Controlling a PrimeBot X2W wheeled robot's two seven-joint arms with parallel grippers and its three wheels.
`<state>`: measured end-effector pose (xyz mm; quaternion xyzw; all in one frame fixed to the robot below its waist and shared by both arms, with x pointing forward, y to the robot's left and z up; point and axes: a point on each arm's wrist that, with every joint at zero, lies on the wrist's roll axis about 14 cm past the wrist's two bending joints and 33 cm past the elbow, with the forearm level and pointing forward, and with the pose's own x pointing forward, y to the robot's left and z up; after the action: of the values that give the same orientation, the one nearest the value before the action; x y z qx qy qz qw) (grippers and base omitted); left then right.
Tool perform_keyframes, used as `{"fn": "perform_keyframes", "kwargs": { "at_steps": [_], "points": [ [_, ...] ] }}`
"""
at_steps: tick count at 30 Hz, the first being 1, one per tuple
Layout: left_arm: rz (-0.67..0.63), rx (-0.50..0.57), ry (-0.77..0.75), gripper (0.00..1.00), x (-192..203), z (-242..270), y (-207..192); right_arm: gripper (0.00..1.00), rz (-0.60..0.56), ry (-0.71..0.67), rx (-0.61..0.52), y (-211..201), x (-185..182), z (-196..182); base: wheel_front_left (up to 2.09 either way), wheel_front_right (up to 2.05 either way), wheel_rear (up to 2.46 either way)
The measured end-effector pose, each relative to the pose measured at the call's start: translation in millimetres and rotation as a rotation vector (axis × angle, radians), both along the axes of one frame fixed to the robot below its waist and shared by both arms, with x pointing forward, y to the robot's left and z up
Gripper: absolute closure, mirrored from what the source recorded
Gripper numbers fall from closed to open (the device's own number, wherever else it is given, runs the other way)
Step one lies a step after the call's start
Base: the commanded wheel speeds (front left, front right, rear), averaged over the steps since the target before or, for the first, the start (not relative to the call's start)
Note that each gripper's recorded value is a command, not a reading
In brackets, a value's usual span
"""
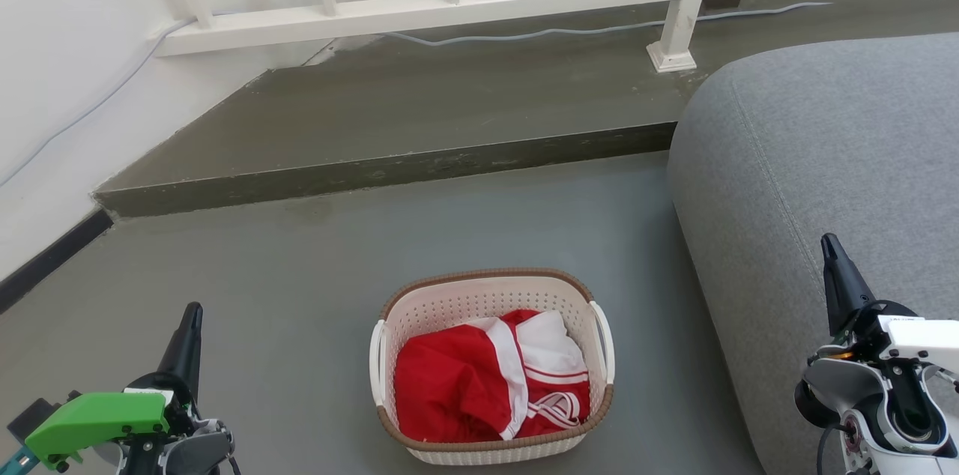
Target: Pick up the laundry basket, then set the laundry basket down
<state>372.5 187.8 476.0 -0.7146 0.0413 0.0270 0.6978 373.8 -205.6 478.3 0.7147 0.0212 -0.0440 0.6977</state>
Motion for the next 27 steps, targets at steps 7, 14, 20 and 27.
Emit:
{"fn": "perform_keyframes", "kwargs": {
  "at_steps": [7,14,20,27],
  "points": [
    [0.001,0.0,0.0,1.0,0.0,0.1,0.1,1.0,0.0,0.0,0.002,0.4,0.0,0.0,0.0,0.0,0.0],
    [0.001,-0.001,0.0,1.0,0.0,0.1,0.2,1.0,-0.001,0.0,0.002,0.3,0.0,0.0,0.0,0.0,0.0],
    [0.001,-0.001,0.0,1.0,0.0,0.1,0.1,1.0,-0.001,0.0,0.002,0.2,0.0,0.0,0.0,0.0,0.0],
    [0.001,0.0,0.0,1.0,0.0,0.0,0.1,1.0,-0.002,0.0,0.003,0.1,0.0,0.0,0.0,0.0,0.0]
  ]
}}
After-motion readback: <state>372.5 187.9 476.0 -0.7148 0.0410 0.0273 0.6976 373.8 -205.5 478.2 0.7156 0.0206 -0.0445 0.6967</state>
